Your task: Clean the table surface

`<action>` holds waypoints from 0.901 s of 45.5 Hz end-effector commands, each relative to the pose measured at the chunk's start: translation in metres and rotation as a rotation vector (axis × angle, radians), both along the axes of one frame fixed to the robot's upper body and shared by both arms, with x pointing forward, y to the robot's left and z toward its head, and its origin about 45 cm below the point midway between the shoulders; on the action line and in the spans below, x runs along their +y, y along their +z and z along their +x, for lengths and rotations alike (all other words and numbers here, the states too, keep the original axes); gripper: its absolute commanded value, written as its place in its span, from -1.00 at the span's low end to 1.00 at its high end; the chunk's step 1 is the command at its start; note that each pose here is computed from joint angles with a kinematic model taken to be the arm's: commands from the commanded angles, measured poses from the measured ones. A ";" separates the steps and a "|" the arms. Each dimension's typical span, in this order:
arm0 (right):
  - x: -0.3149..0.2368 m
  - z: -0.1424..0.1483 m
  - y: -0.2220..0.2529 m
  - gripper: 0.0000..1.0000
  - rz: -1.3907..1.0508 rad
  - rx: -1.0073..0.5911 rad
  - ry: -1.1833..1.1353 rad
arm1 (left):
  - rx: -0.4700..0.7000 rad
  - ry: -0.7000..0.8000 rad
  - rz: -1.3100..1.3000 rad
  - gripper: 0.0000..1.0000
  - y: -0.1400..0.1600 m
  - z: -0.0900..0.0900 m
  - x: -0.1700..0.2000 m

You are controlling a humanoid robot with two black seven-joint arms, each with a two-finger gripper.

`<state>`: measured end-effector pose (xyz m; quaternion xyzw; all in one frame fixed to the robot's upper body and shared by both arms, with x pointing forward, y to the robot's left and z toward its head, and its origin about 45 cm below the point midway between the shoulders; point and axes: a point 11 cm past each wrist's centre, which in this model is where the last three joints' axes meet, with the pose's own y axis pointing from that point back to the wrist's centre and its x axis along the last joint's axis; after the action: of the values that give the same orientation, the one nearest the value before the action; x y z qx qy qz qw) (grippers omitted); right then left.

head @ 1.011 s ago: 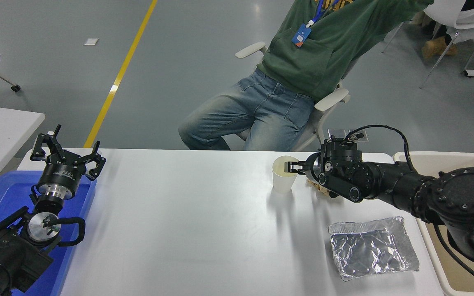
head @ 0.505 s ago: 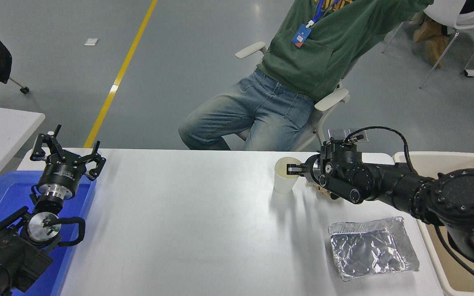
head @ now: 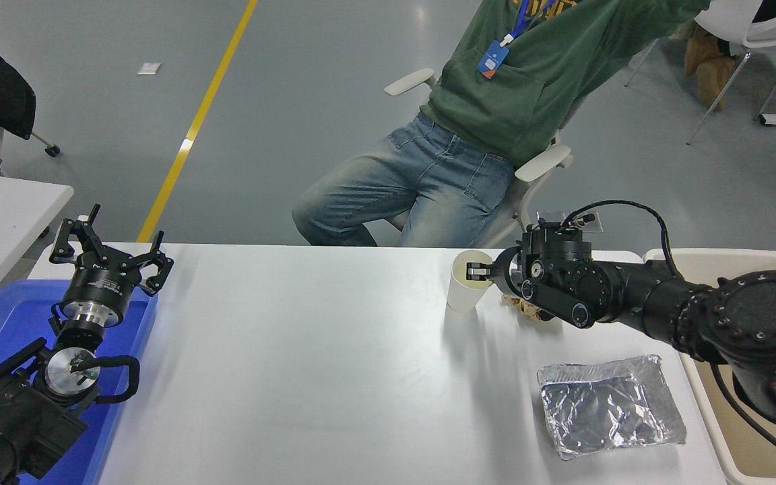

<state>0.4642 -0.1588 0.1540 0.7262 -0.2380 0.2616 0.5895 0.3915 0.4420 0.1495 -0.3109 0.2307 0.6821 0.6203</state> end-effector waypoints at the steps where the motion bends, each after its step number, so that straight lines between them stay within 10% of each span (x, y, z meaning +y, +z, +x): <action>1: 0.012 0.003 0.024 -1.00 0.040 0.020 0.038 | 0.000 0.001 0.000 1.00 0.000 0.000 0.000; 41: -0.057 -0.016 0.124 -1.00 0.169 0.014 0.072 | 0.000 -0.001 0.000 1.00 0.000 0.000 0.000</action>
<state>0.4533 -0.1815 0.2538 0.7840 -0.2124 0.2572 0.5235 0.3915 0.4421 0.1495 -0.3110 0.2307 0.6821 0.6203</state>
